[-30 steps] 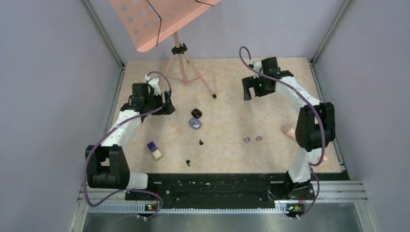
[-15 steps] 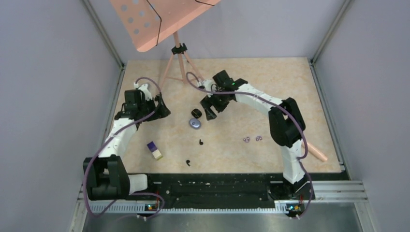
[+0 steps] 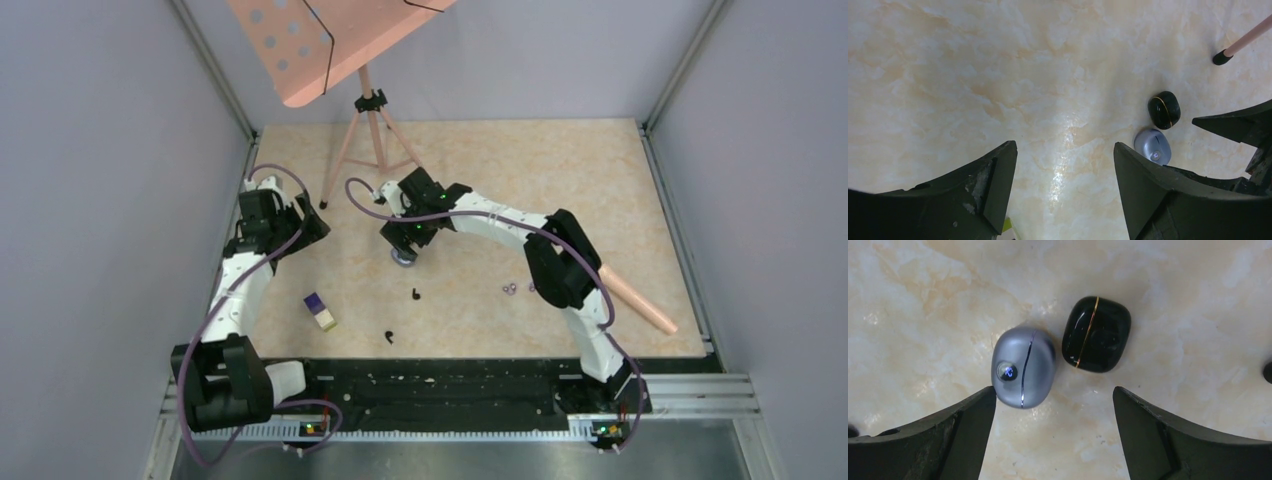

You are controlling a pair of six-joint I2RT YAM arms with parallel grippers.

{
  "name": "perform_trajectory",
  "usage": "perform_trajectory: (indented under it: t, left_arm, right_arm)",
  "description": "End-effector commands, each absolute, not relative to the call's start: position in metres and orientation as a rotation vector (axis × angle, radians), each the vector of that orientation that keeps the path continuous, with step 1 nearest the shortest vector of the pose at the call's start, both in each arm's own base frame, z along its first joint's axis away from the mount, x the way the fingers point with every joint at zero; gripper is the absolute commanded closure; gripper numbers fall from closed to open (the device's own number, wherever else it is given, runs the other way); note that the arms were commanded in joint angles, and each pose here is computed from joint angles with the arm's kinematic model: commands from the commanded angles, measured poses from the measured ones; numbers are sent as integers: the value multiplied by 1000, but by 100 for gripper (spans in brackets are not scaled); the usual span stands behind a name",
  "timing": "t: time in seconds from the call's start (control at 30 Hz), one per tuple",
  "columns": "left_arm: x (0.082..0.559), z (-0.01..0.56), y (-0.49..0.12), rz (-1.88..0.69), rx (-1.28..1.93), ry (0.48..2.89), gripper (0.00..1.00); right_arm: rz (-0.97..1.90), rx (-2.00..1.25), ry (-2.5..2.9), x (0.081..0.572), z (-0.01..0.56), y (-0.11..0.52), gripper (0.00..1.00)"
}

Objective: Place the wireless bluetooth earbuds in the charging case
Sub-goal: Pick up the charging case at the center of the board.

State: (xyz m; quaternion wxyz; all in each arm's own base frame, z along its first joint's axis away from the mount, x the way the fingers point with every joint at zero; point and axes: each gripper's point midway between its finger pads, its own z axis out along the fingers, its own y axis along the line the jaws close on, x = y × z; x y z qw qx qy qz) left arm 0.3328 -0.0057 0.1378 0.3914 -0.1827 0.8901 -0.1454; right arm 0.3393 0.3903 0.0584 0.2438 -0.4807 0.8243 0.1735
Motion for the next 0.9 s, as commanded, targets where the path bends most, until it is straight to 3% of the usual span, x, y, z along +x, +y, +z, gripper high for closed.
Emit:
perform_trajectory:
  t: [0.0, 0.43, 0.87]
  left_arm:
    - [334, 143, 1, -346, -507, 2225, 24]
    - [341, 137, -1, -369, -528, 2241, 26]
    - [343, 134, -3, -390, -529, 2256, 27]
  right_arm:
    - [392, -1200, 2207, 362, 69, 412, 15]
    - [422, -1222, 2244, 350, 55, 417, 20]
    - [577, -1496, 2064, 325, 70, 430, 21]
